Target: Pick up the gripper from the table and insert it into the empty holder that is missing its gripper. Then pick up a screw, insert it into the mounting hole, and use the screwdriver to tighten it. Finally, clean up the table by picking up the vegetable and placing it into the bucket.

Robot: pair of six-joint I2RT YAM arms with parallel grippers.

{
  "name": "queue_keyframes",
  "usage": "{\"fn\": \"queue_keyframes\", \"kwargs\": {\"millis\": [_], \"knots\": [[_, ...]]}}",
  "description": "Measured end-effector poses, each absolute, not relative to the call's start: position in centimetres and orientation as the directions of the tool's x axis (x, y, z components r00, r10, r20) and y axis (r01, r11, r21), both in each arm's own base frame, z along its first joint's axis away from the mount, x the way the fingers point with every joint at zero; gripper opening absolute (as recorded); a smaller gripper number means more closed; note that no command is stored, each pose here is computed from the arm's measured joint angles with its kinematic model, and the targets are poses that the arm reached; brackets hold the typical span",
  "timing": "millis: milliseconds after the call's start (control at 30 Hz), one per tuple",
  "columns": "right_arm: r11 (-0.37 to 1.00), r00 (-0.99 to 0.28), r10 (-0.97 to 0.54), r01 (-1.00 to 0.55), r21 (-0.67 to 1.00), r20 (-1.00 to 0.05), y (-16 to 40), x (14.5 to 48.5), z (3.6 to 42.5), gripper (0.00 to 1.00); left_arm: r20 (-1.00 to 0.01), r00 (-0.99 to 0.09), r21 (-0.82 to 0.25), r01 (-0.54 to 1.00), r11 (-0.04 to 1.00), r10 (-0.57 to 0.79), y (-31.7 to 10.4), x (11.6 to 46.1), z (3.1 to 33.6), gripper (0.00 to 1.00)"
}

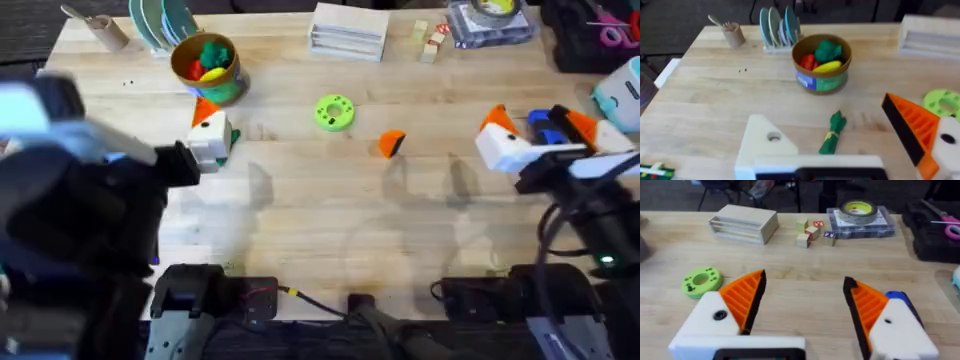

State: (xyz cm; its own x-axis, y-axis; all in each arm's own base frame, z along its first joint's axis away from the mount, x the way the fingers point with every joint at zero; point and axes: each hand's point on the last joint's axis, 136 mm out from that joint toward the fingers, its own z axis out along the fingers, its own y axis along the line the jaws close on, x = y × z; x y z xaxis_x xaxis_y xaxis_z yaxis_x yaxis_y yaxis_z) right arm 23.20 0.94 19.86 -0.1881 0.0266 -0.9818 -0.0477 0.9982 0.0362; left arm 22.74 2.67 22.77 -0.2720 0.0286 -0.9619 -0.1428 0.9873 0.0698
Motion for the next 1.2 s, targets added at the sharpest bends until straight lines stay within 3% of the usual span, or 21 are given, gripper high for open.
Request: {"fn": "queue_keyframes", "kwargs": {"millis": [267, 667, 767, 800, 1033, 1200], "knots": [[0.987, -0.274, 0.026, -0.144, 0.068, -0.961, 2.7, 23.8, 22.9, 0.991, -0.841, -0.529, 0.18, -0.074, 0.981, 0.114, 2.7, 25.8, 19.7, 0.992], [0.961, -0.313, 0.101, -0.216, 0.174, -0.944, 4.5, 23.9, 23.3, 0.992, -0.666, -0.734, 0.201, -0.007, 0.98, 0.132, 2.6, 27.4, 12.9, 0.993], [0.955, -0.353, 0.108, -0.221, 0.195, -0.929, 4.7, 23.9, 22.9, 0.991, -0.602, -0.787, 0.202, 0.011, 0.979, 0.133, 2.6, 27.4, 10.8, 0.992], [0.952, -0.404, 0.111, -0.218, 0.214, -0.908, 4.9, 23.9, 22.7, 0.991, -0.531, -0.837, 0.201, 0.03, 0.979, 0.135, 2.6, 27.3, 8.6, 0.993], [0.951, -0.492, 0.105, -0.205, 0.232, -0.864, 5.0, 24.7, 24.4, 0.991, -0.423, -0.896, 0.193, 0.057, 0.98, 0.136, 2.5, 27.0, 5.2, 0.992], [0.951, -0.531, 0.105, -0.194, 0.241, -0.841, 5.0, 25.6, 24.1, 0.991, -0.404, -0.905, 0.165, 0.074, 0.983, 0.136, 2.0, 27.0, 4.5, 0.973]]}}
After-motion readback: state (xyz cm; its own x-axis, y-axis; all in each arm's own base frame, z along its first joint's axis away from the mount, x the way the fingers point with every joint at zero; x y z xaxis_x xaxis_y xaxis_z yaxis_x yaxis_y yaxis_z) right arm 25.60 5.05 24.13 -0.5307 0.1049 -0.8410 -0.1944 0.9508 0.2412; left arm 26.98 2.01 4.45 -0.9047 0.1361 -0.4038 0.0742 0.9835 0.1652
